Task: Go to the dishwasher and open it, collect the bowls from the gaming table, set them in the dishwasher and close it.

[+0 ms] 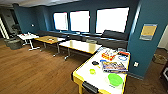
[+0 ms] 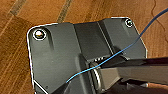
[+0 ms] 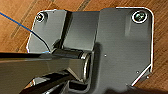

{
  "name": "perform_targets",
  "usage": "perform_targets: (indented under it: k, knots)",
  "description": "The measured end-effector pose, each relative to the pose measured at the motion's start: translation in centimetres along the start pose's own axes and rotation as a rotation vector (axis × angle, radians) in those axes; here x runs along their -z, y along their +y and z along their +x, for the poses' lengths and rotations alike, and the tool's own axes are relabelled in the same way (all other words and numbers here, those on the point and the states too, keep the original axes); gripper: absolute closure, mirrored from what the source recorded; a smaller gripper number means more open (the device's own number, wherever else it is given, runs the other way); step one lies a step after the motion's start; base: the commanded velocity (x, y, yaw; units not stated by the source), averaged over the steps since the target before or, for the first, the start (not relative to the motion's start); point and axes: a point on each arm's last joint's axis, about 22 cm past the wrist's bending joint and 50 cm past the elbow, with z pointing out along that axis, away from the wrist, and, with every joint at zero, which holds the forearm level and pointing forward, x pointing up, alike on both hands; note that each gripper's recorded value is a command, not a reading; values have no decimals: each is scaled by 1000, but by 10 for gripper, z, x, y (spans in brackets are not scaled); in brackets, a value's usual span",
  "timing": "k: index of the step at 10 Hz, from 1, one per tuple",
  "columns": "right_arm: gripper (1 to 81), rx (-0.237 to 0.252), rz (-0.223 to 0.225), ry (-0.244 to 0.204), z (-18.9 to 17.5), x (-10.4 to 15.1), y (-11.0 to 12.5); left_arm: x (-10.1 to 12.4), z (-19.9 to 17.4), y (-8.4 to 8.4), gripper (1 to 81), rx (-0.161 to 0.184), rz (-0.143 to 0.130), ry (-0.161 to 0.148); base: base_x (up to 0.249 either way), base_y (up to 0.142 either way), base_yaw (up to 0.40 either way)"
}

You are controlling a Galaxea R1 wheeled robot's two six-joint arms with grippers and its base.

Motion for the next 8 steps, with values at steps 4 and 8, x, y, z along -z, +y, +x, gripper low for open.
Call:
perform_targets:
  k: [4,8]
  knots:
    - [10,0,2,0,-1,0,-1,0,0,0,10,0,1,0,105,92,0]
    - [10,-1,3,0,-1,0,-2,0,0,-1,10,0,1,0,104,92,0]
